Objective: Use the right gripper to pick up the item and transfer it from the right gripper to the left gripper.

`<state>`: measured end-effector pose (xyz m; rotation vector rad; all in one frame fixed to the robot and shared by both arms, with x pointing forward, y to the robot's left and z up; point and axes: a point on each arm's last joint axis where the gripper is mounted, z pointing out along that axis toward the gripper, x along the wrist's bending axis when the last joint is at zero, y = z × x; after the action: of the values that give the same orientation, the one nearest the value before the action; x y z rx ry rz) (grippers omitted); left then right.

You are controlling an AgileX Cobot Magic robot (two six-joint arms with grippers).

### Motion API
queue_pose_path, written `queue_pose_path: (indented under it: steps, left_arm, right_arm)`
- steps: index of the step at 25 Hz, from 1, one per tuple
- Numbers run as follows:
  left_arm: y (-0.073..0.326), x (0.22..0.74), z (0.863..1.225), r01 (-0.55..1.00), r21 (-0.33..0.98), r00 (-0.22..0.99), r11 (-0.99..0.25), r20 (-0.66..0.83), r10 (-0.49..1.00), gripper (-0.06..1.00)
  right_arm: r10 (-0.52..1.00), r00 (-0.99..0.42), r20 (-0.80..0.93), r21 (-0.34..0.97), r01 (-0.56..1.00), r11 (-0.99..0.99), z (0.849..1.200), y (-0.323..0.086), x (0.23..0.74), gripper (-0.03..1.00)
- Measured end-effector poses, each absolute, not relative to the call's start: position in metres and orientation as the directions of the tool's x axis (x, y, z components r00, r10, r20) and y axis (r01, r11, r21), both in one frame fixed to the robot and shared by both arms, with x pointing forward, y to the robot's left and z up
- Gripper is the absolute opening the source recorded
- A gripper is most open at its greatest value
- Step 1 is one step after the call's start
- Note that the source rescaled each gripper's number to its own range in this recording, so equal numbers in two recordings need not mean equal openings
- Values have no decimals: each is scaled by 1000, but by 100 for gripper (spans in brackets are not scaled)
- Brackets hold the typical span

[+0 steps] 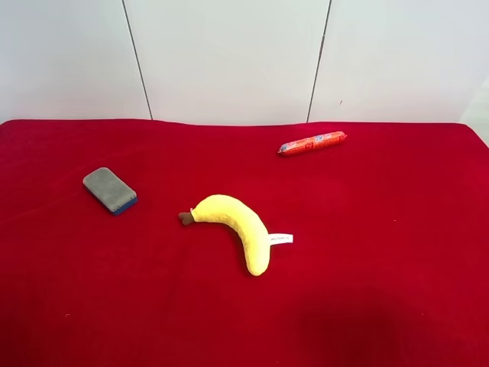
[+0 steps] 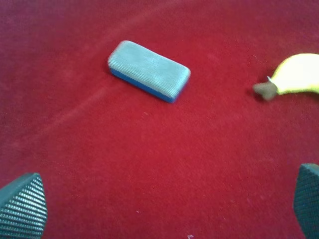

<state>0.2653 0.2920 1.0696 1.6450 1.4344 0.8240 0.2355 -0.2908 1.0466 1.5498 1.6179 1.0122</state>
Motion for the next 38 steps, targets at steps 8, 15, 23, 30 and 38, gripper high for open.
queue_pose_path:
  steps: [8,15,23,30,38]
  left_arm:
    - [291,244,1072,364,930,106,-58,20,994,100]
    - [290,233,1071,312,948,102,-70,39,994,100]
    - [290,228,1059,441,893,119,-91,42,992,100]
    - [290,232,1055,442,894,69,-73,47,997,100]
    - [290,233,1055,447,894,-23,-32,47,999,100]
  right_arm:
    - [997,-70,45,879,477,-7,1047,-291,235,100]
    - [997,-70,45,879,477,-7,1047,-291,235,100]
    - [997,-70,45,879,477,-7,1047,-291,235,100]
    - [997,-70,45,879,477,-7,1047,-291,235,100]
    - [997,-70,45,879,477,-7,1047,-291,235,100]
